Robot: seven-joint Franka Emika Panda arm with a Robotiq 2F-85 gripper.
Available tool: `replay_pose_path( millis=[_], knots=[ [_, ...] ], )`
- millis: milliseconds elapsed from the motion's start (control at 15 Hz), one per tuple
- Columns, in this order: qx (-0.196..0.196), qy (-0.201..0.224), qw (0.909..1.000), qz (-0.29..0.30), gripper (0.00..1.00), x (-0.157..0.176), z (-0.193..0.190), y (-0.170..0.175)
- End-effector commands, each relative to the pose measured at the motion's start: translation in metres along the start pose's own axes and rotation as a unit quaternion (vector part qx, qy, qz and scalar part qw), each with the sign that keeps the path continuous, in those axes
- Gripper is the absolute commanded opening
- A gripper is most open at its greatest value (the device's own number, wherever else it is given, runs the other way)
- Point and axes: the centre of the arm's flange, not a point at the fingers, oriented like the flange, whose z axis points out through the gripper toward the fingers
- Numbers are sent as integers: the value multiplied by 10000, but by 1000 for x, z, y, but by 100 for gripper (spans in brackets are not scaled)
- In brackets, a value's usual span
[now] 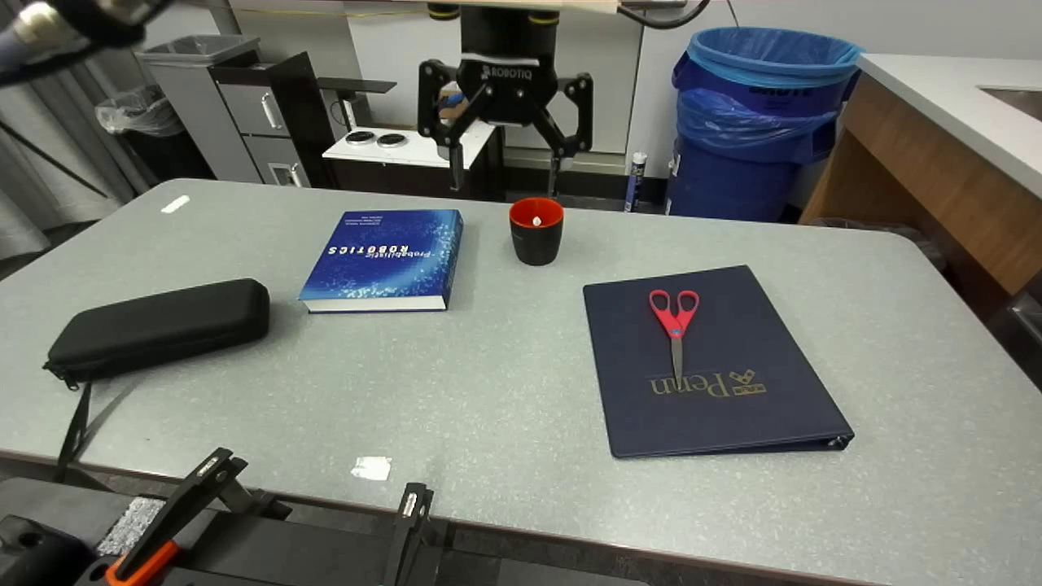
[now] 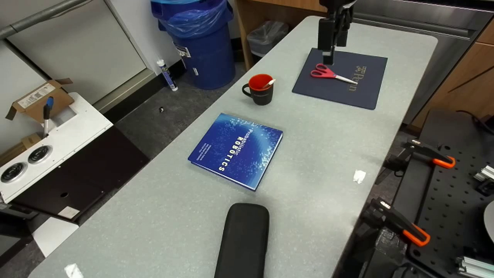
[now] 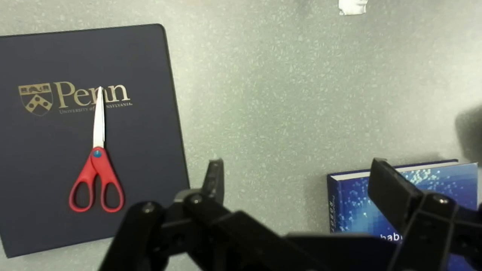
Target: Take the pen out of the mug and put it on the table
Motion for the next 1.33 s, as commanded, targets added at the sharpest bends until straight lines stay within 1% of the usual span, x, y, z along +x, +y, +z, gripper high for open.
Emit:
replay_pose_path(
  millis=[0, 267, 333, 533, 667, 800, 1067, 1267],
  knots=[
    [29, -5, 10000, 44, 100, 6, 1, 3],
    [41, 3, 10000, 81, 100, 11, -2, 7],
    [-64, 74, 9997, 237, 100, 23, 3, 5],
    [-205, -57, 9984, 530, 100, 70, 32, 4],
    [-245, -149, 9970, 725, 100, 94, 50, 2],
    [-340, -154, 9928, 1136, 100, 120, 70, 5],
    [-377, -286, 9863, 1579, 100, 159, 97, 15],
    [-428, -320, 9823, 1798, 100, 180, 105, 20]
  ],
)
